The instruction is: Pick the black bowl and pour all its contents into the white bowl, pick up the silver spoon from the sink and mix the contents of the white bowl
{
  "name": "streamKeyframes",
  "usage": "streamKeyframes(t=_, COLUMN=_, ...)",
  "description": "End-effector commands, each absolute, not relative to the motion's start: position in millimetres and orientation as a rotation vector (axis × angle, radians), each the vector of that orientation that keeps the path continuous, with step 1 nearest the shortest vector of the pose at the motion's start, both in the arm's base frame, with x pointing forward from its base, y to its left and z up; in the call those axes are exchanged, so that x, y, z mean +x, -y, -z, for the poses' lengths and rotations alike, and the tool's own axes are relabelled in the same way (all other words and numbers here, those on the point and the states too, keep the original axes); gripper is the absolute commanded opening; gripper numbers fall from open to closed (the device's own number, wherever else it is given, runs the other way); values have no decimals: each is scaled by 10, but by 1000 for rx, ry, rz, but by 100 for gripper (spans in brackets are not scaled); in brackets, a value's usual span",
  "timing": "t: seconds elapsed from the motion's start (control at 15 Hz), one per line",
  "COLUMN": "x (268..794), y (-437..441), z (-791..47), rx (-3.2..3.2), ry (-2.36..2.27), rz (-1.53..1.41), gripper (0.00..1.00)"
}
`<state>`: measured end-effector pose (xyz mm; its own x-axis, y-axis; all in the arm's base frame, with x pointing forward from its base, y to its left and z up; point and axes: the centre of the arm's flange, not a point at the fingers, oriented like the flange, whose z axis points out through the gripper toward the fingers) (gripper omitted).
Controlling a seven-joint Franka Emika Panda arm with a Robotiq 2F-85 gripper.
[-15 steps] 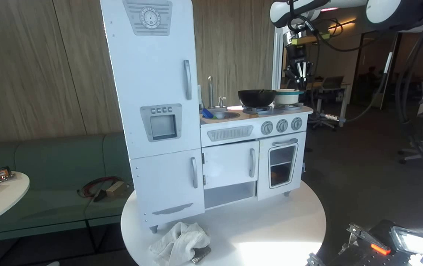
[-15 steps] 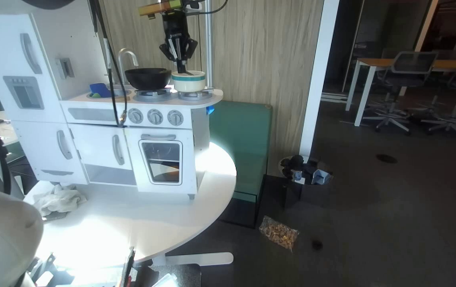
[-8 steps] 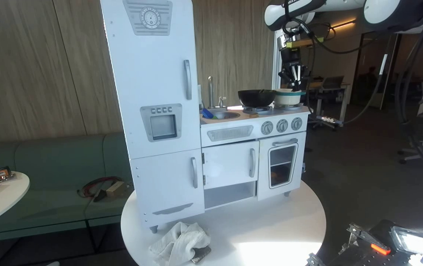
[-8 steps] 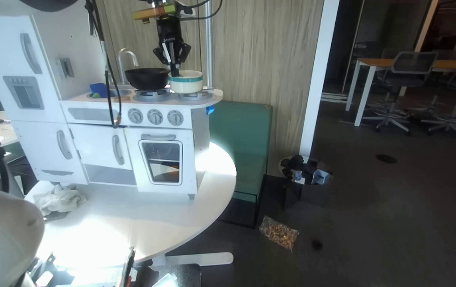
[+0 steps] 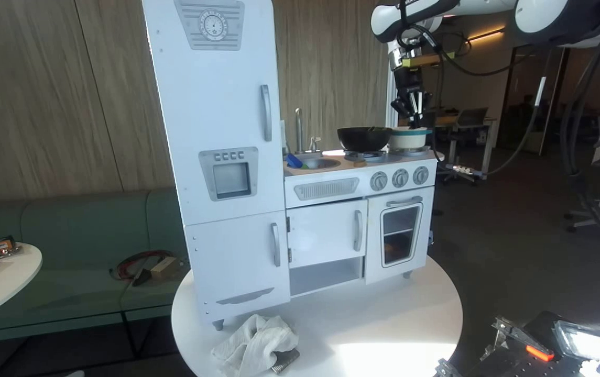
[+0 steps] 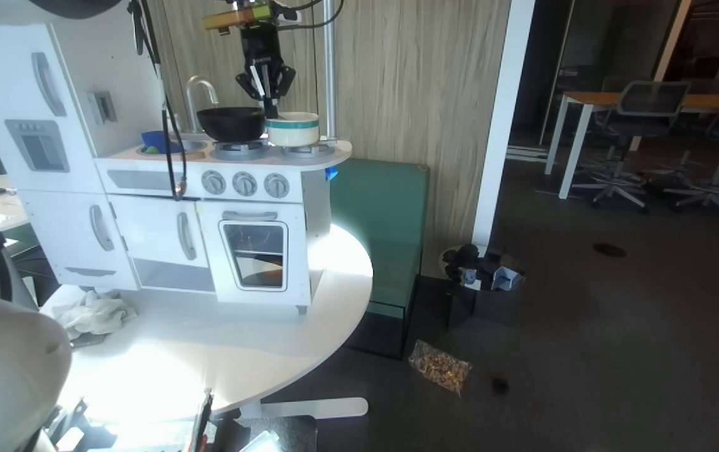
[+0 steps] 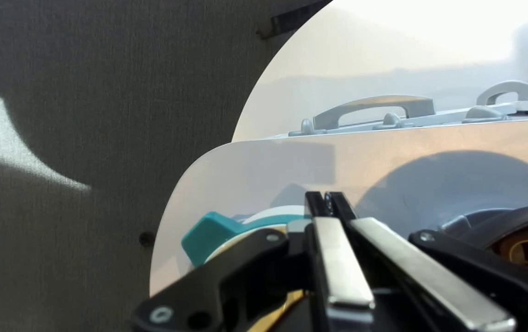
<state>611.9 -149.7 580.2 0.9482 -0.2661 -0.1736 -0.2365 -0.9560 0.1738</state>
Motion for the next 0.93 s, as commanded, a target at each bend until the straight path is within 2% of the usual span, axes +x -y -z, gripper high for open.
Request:
streamKeyframes(t=0.0, x=6041, y=1430, z=-6108, rx=2915, ry=385, rz=212, gripper=5)
streamKeyframes(t=0.4, x=5829, y=1116, z=-6492, rx=2874, ry=303, rz=79, gripper=5)
streamKeyframes(t=0.87, x=5737, y=199, z=-6526, rx=2829, ry=-13, rz=43, gripper=5)
